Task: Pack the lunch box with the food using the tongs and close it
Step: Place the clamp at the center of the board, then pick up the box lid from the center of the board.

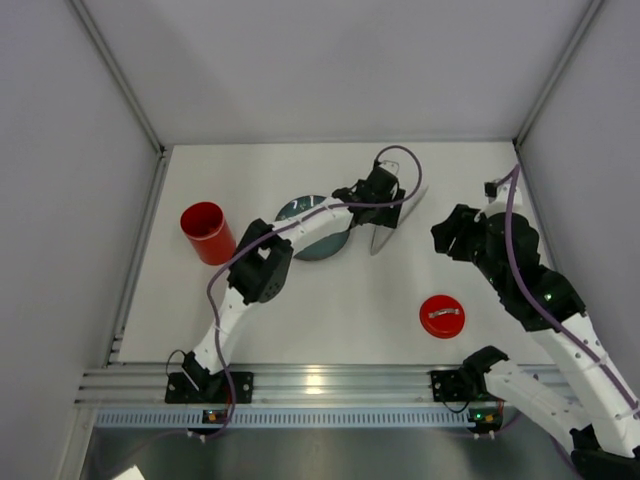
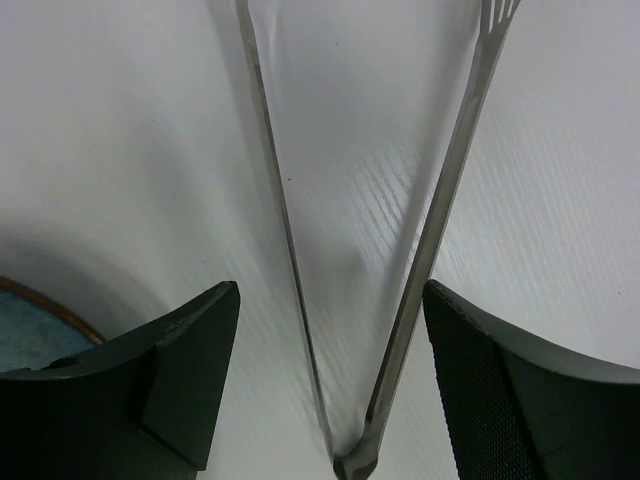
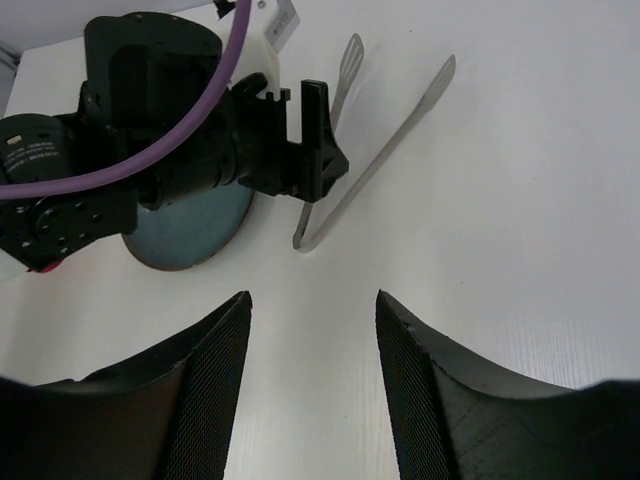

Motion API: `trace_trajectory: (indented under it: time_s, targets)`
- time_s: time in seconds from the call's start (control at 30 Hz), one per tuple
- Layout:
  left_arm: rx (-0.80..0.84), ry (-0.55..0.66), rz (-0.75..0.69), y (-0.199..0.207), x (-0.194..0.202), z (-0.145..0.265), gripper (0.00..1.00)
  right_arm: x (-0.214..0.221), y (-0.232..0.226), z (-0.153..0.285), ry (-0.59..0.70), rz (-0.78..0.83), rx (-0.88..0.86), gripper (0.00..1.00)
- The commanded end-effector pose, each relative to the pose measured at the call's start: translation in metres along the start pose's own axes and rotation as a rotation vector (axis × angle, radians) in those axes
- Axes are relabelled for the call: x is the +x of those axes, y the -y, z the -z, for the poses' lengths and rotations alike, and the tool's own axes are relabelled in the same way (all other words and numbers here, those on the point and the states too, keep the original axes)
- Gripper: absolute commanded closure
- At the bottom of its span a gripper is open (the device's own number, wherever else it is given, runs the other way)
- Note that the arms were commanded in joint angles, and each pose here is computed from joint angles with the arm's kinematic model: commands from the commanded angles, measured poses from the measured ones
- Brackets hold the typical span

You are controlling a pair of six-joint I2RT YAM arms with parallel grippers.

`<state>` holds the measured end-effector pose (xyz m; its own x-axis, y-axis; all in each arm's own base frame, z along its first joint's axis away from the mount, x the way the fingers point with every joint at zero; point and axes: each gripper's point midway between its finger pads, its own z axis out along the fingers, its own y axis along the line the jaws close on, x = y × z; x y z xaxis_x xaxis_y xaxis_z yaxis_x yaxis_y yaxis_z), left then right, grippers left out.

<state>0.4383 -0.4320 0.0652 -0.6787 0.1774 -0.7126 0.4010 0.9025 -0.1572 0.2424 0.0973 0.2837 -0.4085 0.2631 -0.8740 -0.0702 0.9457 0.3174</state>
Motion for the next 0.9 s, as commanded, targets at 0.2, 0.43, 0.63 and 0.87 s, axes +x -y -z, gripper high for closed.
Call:
trace_trajectory:
  time_s: [0.2, 0.43, 0.63, 0.87]
  targets:
    - [0.151, 0.258, -0.115, 0.060, -0.063, 0.117, 0.20, -0.038, -0.004, 0.043, 0.109, -0.017, -0.036, 0.45]
    - [0.394, 0.178, -0.314, 0.144, 0.016, 0.148, 0.20, -0.056, 0.000, 0.068, 0.158, -0.031, -0.038, 0.45]
    - [0.471, 0.118, -0.447, 0.201, 0.077, 0.148, 0.20, -0.059, -0.001, 0.076, 0.163, -0.031, -0.050, 0.45]
    - [0.534, 0.044, -0.502, 0.227, 0.116, 0.140, 0.21, -0.057, 0.001, 0.076, 0.159, -0.023, -0.041, 0.44]
